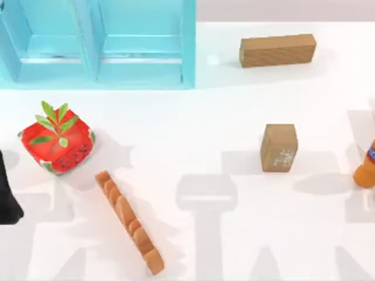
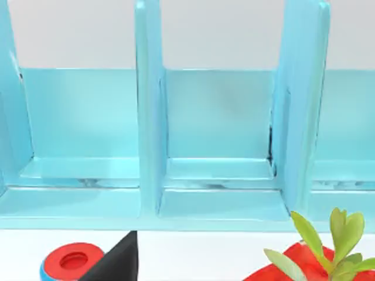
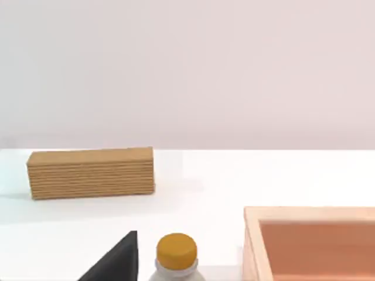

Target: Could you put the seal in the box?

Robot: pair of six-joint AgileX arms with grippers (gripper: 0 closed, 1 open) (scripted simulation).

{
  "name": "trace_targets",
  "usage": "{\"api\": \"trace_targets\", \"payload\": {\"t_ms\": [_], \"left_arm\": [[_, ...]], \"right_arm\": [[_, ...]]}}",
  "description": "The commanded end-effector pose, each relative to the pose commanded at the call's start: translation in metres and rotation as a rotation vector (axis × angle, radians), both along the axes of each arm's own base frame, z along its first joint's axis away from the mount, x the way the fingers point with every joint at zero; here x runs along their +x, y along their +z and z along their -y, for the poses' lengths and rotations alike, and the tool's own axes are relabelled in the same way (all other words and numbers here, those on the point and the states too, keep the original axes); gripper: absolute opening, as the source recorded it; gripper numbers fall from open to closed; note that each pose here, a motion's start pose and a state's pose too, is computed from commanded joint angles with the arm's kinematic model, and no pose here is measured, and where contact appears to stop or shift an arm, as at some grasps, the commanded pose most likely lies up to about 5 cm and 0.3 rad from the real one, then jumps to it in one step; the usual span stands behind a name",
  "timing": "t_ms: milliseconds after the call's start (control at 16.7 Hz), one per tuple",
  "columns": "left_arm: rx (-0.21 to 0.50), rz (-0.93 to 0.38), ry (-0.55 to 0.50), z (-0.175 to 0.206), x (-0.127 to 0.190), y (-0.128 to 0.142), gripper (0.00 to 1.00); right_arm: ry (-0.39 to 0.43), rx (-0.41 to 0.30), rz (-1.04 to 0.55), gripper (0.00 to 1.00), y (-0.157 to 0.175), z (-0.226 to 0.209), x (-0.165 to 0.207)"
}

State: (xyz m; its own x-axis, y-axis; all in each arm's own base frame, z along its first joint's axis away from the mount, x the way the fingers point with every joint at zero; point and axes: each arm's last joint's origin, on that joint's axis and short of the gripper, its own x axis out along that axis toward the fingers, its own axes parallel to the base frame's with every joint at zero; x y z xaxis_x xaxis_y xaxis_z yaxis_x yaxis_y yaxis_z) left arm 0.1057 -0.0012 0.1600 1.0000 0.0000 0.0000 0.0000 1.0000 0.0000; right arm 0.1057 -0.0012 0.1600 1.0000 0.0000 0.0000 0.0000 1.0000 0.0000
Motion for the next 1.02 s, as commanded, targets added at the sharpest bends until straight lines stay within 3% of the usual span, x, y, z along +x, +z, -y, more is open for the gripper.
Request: {"api": "trace_targets", "payload": {"t_ms": [300, 600, 780, 1020], "left_arm": [[0.0, 0.0, 0.0, 0.0, 0.0, 0.0, 1.0], [0.0, 0.0, 0.0, 0.0, 0.0, 0.0, 1.0], [0.0, 0.0, 0.0, 0.0, 0.0, 0.0, 1.0], [0.0, 0.0, 0.0, 0.0, 0.0, 0.0, 1.0]], "right_arm": [[-0.007, 0.014, -0.06, 1.0, 0.009, 0.001, 0.0], [-0.049, 0.08, -0.319, 1.0, 0.062, 0.003, 0.013], [-0.074, 0.132, -0.521, 1.0, 0.111, 0.003, 0.044], [-0.088, 0.19, -0.783, 1.0, 0.162, -0.006, 0.113]]}}
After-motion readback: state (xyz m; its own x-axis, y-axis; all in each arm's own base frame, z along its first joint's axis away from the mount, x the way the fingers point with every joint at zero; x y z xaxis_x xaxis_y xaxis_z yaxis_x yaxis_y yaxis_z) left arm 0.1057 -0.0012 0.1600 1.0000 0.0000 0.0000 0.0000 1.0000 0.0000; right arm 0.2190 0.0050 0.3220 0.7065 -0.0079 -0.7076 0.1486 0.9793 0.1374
